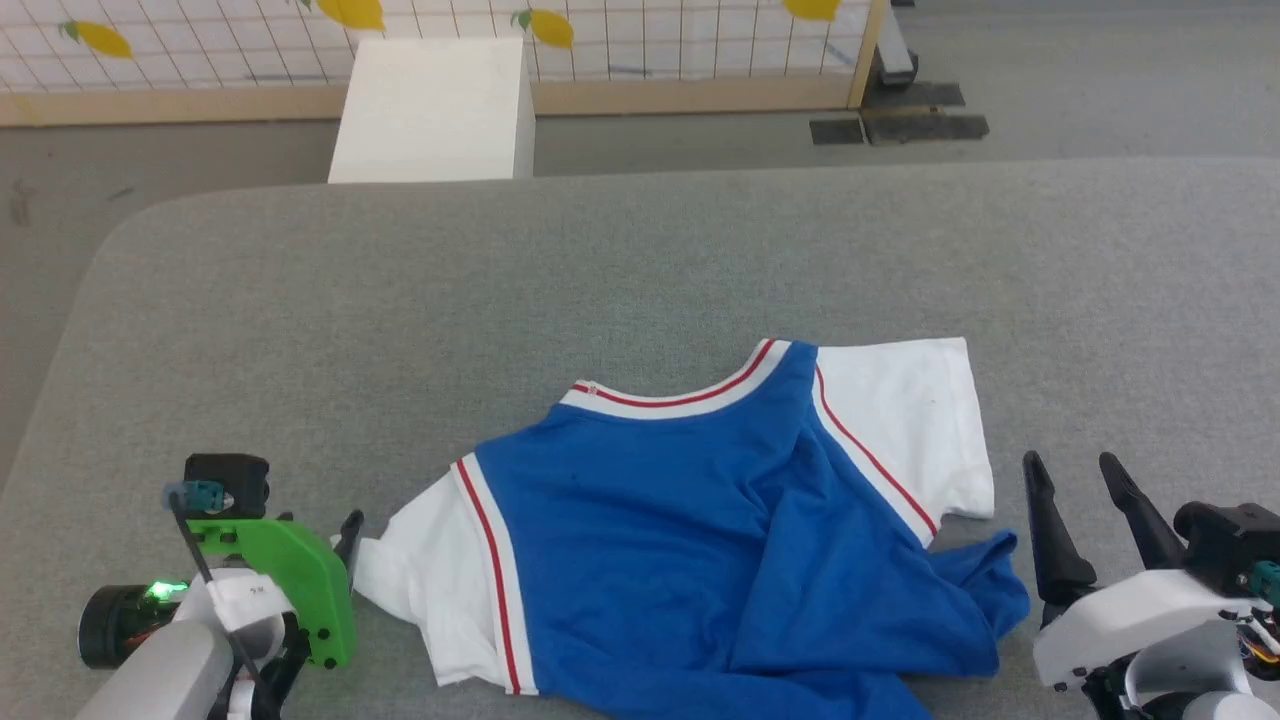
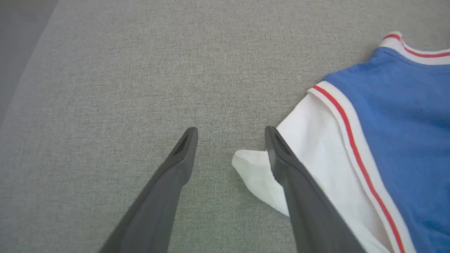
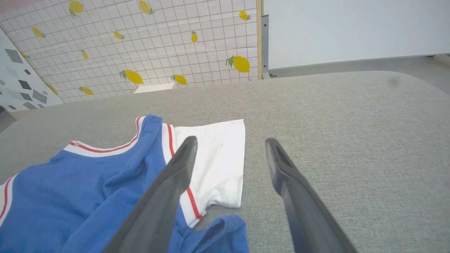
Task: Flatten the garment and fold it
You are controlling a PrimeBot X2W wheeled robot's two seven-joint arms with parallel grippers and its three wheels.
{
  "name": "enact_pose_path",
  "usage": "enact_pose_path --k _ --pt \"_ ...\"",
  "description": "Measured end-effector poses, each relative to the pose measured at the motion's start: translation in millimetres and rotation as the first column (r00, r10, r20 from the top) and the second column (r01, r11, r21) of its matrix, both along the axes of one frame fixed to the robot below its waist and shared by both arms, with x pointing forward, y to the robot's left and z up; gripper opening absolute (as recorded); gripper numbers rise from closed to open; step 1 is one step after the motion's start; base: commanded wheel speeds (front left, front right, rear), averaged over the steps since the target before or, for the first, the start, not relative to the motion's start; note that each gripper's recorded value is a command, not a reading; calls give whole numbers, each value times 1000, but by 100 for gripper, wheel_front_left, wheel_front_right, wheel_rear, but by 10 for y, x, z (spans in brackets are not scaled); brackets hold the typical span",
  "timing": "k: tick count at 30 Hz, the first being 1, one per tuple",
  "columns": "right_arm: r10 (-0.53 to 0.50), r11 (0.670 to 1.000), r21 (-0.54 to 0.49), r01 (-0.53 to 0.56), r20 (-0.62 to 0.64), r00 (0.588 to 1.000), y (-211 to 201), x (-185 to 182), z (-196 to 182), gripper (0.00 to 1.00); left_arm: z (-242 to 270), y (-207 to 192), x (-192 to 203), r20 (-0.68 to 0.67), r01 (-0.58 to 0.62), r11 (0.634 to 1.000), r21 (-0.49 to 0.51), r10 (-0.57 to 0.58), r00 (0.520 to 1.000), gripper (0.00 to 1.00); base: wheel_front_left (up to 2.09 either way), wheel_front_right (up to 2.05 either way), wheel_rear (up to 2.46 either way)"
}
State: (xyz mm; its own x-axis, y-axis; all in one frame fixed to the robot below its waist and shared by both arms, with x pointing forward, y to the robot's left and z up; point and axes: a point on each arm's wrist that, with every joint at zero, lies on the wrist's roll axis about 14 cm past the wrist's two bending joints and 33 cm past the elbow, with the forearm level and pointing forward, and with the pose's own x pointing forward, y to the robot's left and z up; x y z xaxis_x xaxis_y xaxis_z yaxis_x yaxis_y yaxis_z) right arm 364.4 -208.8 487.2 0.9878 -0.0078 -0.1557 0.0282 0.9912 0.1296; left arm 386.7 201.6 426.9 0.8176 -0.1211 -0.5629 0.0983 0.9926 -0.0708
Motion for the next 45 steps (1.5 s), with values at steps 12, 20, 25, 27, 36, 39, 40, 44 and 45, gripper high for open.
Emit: enact_pose_path --k 12,20,25,27,36,39,40,44,45 --pt "-47 999 -3 47 -43 998 -145 37 -173 100 -586 -62 -198 -407 104 992 74 -65 911 0 0 0 0" --pt "-38 999 -11 38 -18 999 -125 104 -100 100 -479 -131 -180 -347 130 988 79 -95 933 0 0 0 0" --pt "-18 995 -95 22 38 999 -118 346 134 100 -96 42 104 -67 -37 998 41 40 997 0 0 0 0" --pt "-1 990 -142 4 21 1000 -133 559 191 100 34 99 109 36 -98 995 4 97 995 0 0 0 0" --pt "5 985 -165 -49 -252 968 -230 1037 -261 100 -18 101 -1 62 -152 987 -48 155 986 0 0 0 0" --pt "15 982 -168 -81 -365 931 -223 1154 -459 100 -72 108 -25 47 -161 986 -52 164 985 0 0 0 0" --pt "19 980 -173 -97 -403 915 -216 1193 -522 100 -90 115 -27 43 -165 985 -52 168 985 0 0 0 0" --pt "46 976 -162 -148 -509 860 -138 1341 -686 100 -147 124 -8 29 -172 984 -57 173 984 0 0 0 0" --pt "55 972 -162 -168 -540 840 -105 1366 -738 100 -165 123 -3 25 -174 983 -59 176 984 0 0 0 0"
